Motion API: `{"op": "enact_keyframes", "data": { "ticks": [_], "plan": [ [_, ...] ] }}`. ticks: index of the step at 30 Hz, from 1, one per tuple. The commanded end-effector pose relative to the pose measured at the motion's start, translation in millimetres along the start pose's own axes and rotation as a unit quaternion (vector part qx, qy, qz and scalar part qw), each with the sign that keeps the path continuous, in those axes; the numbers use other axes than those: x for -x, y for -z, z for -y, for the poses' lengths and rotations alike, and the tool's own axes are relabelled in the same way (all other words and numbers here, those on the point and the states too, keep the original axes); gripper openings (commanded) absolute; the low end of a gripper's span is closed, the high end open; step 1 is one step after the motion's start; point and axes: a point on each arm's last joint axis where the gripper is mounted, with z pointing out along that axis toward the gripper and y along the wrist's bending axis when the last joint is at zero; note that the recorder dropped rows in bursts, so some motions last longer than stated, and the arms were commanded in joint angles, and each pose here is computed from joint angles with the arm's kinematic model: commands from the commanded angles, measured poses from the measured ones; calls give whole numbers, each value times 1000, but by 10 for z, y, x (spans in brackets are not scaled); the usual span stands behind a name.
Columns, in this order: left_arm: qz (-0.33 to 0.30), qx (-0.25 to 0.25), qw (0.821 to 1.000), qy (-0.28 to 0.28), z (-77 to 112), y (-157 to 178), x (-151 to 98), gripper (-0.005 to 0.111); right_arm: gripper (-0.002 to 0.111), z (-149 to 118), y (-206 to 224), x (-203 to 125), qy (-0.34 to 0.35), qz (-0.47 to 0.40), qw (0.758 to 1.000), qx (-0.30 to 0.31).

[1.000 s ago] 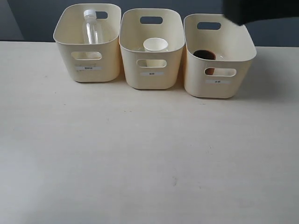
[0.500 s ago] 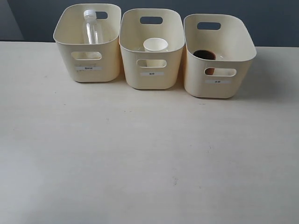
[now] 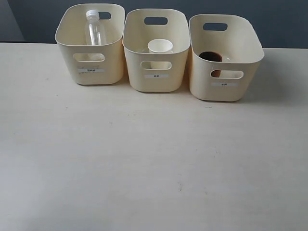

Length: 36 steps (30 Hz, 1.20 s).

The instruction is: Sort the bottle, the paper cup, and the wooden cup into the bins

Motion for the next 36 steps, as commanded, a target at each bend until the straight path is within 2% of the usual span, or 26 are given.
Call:
{"op": "enact_keyframes", "data": {
  "ticks": [1,2,12,16,20,22,29,33,36],
  "plan": [
    [5,1,1000,1,-1,3,3,0,6,-7,1,-43,24,-16,1000,5],
    [5,1,1000,1,-1,3,3,0,-1,-7,1,-43,25,-16,1000,5],
    [5,1,1000,1,-1,3,3,0,-1,-54,3,14,7,15,999,31],
    [5,1,1000,1,-1,3,3,0,-1,5,-34,15,8,6,1000,-25],
    [5,1,1000,1,-1,3,3,0,-1,63,-97,9,-35,28,995,-90],
    [5,1,1000,1,-1,3,3,0,-1,118,-55,-100,-35,36,990,-133],
    [5,1,1000,1,-1,3,3,0,-1,117,70,-419,-34,121,972,-198],
    [5,1,1000,1,-1,3,3,0,-1,121,3,-792,-53,108,965,-231],
    [5,1,1000,1,-1,3,3,0,-1,125,-22,-929,-56,120,959,-249]
  ]
}}
